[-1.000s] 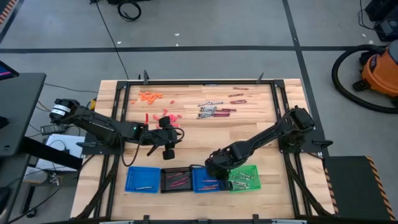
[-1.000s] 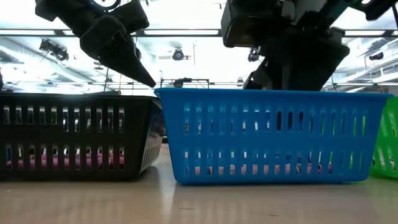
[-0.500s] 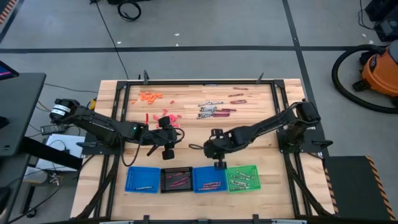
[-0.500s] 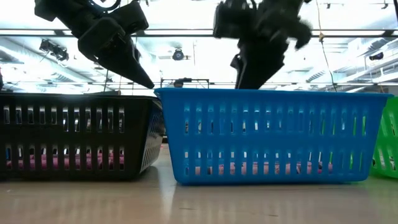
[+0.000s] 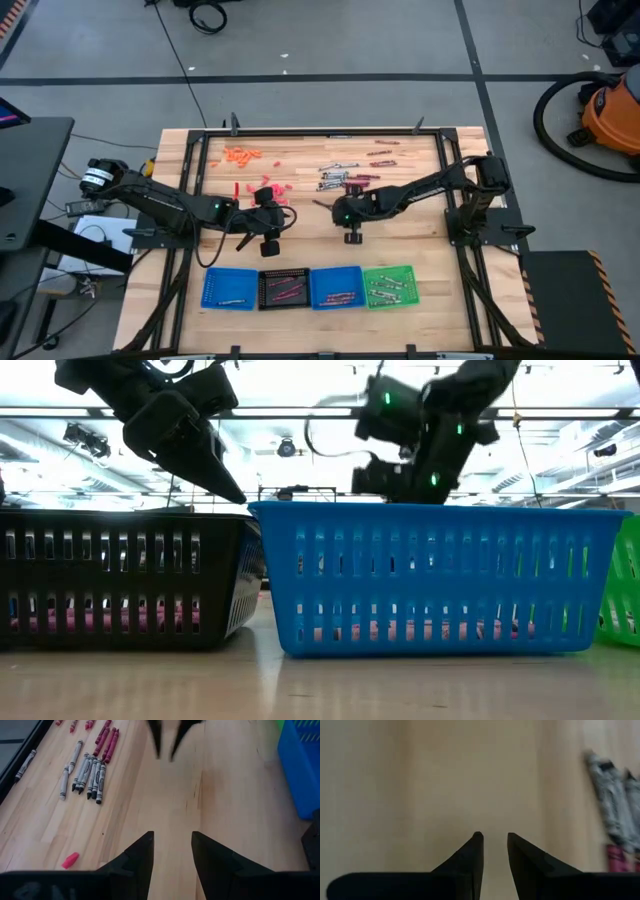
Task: Sort crayons
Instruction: Put the dark pink crayon into the black bin
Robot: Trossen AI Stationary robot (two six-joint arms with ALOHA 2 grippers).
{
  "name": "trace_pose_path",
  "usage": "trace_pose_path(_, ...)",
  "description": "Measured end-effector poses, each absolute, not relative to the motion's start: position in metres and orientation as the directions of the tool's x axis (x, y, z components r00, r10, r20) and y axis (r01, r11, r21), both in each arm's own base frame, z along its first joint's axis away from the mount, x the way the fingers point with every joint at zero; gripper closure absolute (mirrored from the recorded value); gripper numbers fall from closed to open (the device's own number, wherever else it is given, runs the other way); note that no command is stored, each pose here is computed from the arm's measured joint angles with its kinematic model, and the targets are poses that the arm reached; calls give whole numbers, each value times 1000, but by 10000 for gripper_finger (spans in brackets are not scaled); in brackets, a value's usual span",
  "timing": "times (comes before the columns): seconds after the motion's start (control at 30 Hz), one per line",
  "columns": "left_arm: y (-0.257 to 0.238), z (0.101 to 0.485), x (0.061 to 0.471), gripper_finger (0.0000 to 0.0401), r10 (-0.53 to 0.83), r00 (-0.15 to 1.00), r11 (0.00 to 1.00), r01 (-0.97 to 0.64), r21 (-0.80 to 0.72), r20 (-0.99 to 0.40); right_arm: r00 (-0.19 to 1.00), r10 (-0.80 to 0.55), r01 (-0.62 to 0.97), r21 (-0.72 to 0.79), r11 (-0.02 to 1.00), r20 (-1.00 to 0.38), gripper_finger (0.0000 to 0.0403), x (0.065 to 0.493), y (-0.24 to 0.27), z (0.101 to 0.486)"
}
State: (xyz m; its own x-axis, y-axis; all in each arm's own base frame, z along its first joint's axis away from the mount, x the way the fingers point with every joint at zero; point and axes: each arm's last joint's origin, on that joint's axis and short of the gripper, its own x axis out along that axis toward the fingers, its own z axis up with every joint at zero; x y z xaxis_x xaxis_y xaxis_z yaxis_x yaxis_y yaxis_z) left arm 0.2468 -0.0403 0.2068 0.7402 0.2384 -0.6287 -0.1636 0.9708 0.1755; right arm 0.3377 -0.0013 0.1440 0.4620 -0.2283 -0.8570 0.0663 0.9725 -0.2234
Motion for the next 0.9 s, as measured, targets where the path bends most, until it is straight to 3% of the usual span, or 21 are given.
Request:
trace_pose_path(0.13,-40,206,246,257,239,736,971,-162,178,-634,468,-258,84,-248,965,-845,309,330,-20,131)
trace_pose_path(0.43,-40,205,245,257,242,725,970,-159,184,-645,581,-213,180,-131,975,-786,309,318,-61,126)
trace_pose_path(0.9,-40,205,245,257,243,720,970,-160,185,-651,610,-306,306,-139,942,-731,309,280,-91,133)
